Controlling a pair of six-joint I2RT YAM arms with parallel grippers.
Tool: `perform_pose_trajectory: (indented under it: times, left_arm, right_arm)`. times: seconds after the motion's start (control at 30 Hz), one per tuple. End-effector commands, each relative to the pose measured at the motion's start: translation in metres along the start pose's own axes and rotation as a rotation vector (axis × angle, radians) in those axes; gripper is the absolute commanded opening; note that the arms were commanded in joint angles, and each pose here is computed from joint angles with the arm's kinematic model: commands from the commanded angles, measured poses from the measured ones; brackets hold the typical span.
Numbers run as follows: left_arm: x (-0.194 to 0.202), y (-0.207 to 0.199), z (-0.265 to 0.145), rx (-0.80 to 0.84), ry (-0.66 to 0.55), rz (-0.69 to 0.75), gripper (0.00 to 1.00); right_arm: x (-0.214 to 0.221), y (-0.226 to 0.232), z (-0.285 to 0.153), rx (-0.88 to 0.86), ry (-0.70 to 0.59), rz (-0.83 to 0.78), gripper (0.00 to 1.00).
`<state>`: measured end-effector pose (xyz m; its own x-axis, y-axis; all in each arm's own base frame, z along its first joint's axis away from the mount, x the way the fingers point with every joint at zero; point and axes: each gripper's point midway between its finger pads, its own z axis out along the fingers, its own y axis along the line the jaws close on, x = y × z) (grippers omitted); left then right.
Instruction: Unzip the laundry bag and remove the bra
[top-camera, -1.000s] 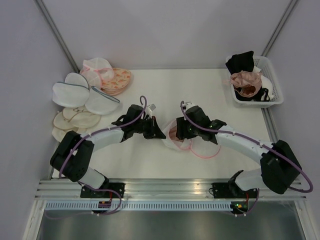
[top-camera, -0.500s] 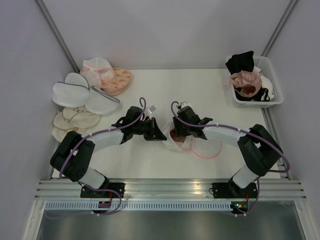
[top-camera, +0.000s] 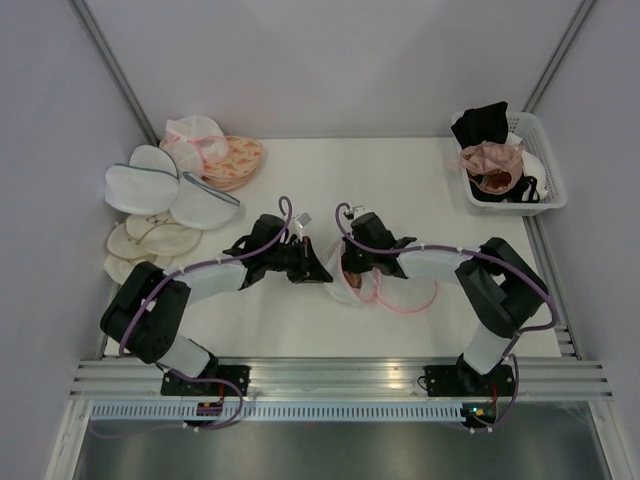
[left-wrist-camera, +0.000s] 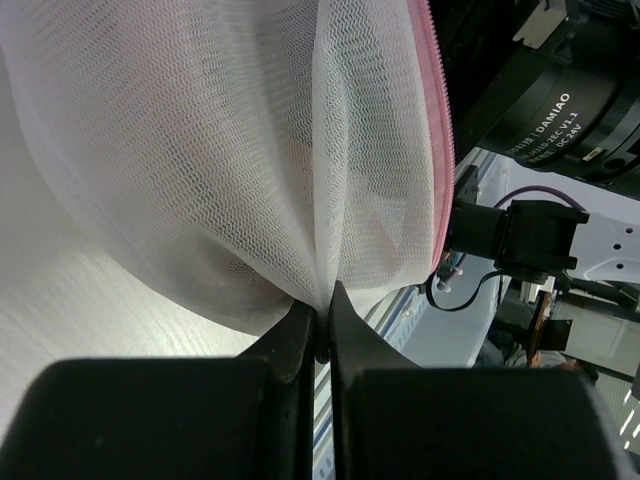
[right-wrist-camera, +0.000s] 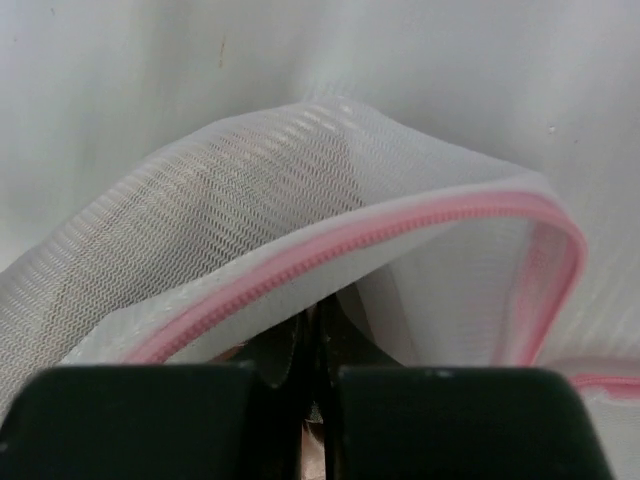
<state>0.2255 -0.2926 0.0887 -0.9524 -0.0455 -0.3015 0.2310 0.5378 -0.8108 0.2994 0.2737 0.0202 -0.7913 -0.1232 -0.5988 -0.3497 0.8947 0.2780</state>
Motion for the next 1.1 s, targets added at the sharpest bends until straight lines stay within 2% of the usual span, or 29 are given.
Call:
perform_pose_trajectory:
  times: [0.0,0.2,0.33,0.53,0.63,0.77,0.8,0.93,1.0,1.07]
  left_arm:
    - [-0.003,-0.008,0.001,0.046,-0.008,0.013,0.02]
    - [0.0,0.0,0.004,0.026,-0.001,0.005,0.02]
    - [0.0,0.007,0.005,-0.003,0.0,-0.001,0.02]
    - [-0.004,0.017,0.009,-0.033,0.004,-0.019,0.02]
    - [-0.004,0.022,0.013,-0.045,0.011,-0.027,0.02]
    - [-0.002,0.025,0.016,-0.042,0.023,-0.043,0.02]
    - [-0.001,0.025,0.017,-0.04,0.027,-0.044,0.02]
    - [0.001,0.026,0.015,-0.04,0.028,-0.044,0.02]
    - [0.002,0.026,0.014,-0.04,0.026,-0.041,0.02]
    - [0.002,0.027,0.014,-0.042,0.027,-0.041,0.02]
  right_arm:
    - [0.027,0.008,0.0,-0.075,0.083,0.005,0.0]
    - [0.008,0.01,-0.033,-0.067,0.026,-0.022,0.0]
    - [0.0,0.008,-0.071,-0.044,0.011,-0.047,0.0]
    - [0.009,0.03,-0.119,-0.181,0.091,-0.123,0.0]
    - [-0.004,0.037,-0.143,-0.196,0.053,-0.111,0.0]
    - [-0.05,0.052,-0.182,-0.235,-0.158,-0.078,0.01]
    - [-0.074,0.059,-0.206,-0.268,-0.29,-0.068,0.0]
    - [-0.117,0.072,-0.268,-0.357,-0.553,-0.012,0.0]
    - [-0.13,0.082,-0.29,-0.419,-0.606,-0.021,0.01]
    - [-0.134,0.098,-0.302,-0.508,-0.593,-0.028,0.0]
